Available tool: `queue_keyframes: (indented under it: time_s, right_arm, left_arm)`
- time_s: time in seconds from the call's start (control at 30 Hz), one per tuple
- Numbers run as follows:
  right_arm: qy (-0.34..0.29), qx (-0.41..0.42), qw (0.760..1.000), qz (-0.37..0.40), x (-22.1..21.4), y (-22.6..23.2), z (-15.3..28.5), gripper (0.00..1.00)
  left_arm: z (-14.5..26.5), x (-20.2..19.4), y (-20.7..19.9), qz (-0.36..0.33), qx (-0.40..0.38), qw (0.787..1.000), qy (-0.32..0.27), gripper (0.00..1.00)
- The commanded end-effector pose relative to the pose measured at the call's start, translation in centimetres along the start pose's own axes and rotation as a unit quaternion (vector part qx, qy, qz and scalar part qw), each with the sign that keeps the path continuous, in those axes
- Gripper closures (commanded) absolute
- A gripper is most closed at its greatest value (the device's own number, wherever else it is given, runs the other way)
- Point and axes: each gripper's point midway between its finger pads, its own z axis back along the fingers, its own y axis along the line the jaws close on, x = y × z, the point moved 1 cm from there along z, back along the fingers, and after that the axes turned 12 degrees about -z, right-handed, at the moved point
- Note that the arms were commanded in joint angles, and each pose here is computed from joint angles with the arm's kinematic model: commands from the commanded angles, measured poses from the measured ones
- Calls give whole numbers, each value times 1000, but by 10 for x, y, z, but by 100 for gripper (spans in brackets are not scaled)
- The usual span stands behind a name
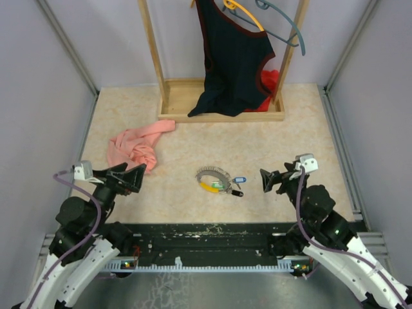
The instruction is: Put the keys on the keyring
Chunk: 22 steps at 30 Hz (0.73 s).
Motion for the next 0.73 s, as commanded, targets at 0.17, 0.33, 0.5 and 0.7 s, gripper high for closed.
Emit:
queue_keyframes:
  time_s: [0.17, 0.33, 0.5, 0.7]
  right_arm:
    - [-20, 3, 999, -34, 7, -2, 10, 10]
    - [-18, 6, 999, -35, 7, -1, 11, 10]
    - [-18, 8, 999, -36, 6, 0, 11, 10]
    - [-17, 8, 999, -36, 5, -1, 11, 9]
  left_arm:
    - [14, -27, 18, 2, 31, 999, 39, 1]
    - [11, -33, 15, 0, 22, 999, 43, 1]
    - [13, -32, 15, -11, 17, 999, 43, 0]
    - [13, -34, 14, -13, 13, 999, 43, 1]
